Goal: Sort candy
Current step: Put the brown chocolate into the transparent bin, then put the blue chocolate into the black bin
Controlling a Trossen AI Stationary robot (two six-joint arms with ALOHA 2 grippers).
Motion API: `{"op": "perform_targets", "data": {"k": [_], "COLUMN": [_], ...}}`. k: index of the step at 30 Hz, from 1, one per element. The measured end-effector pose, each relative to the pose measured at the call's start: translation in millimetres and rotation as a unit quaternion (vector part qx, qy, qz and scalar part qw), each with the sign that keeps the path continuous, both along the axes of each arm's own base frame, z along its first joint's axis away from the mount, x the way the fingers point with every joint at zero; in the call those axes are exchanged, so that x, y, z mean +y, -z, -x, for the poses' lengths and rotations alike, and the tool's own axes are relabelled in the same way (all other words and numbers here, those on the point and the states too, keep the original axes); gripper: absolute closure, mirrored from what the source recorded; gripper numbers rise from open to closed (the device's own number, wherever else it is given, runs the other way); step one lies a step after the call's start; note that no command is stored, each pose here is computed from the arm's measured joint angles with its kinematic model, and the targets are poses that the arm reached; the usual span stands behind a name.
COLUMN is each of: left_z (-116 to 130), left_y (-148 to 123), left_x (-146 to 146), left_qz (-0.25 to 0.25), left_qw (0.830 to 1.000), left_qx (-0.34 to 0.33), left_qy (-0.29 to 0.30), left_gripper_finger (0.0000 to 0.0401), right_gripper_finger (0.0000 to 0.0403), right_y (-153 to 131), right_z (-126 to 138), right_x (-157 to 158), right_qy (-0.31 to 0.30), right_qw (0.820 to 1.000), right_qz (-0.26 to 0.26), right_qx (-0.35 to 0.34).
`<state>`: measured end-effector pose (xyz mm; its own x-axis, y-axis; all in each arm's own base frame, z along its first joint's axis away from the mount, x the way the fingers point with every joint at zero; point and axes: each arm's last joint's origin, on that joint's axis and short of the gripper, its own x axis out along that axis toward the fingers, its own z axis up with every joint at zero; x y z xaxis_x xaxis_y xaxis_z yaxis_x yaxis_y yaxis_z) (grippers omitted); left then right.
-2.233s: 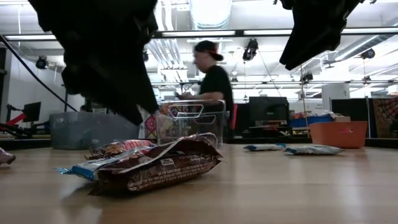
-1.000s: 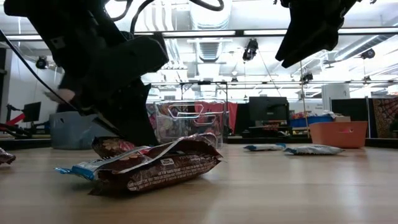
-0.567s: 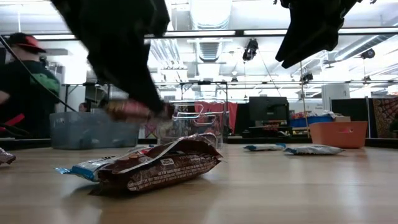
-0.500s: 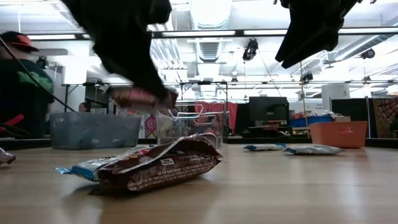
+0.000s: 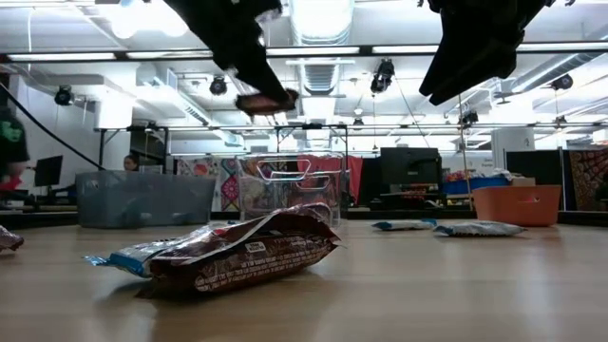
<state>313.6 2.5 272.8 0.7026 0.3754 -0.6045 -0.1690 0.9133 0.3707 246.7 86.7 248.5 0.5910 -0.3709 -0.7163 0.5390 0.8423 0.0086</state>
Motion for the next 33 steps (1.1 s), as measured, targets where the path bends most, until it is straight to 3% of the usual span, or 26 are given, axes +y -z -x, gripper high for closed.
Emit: {"op": "perform_targets", "data": {"k": [6, 11, 17, 22, 33], "left_z": [-9, -10, -16, -21, -25], "left_y": [8, 17, 34, 45, 33], "left_x": [67, 94, 101, 103, 103], "left_qz": [0.034, 0.05, 0.032, 0.031, 0.033], "left_qw": [0.999, 0.998, 0.999, 0.999, 0.999], "left_qx": [-0.026, -0.021, 0.017, 0.032, 0.035], "left_qy": [-0.031, -0.014, 0.013, 0.019, 0.019], "left_gripper_finger": [0.0392, 0.0392, 0.0388, 0.0361, 0.0286], "right_gripper_finger": [0.0195, 0.0195, 0.0195, 0.0195, 0.0195], "right_y": [0, 2, 9, 14, 15], "right_z": [0, 0, 2, 4, 4], "right_x": [0, -1, -2, -2, -2], "right_qy": [0.001, 0.005, 0.005, 0.008, 0.015], "right_qw": [1.0, 1.0, 1.0, 1.0, 1.0], "right_qz": [0.002, 0.008, 0.012, 0.012, 0.005], "right_qx": [-0.002, -0.006, 0.003, 0.008, 0.001]}}
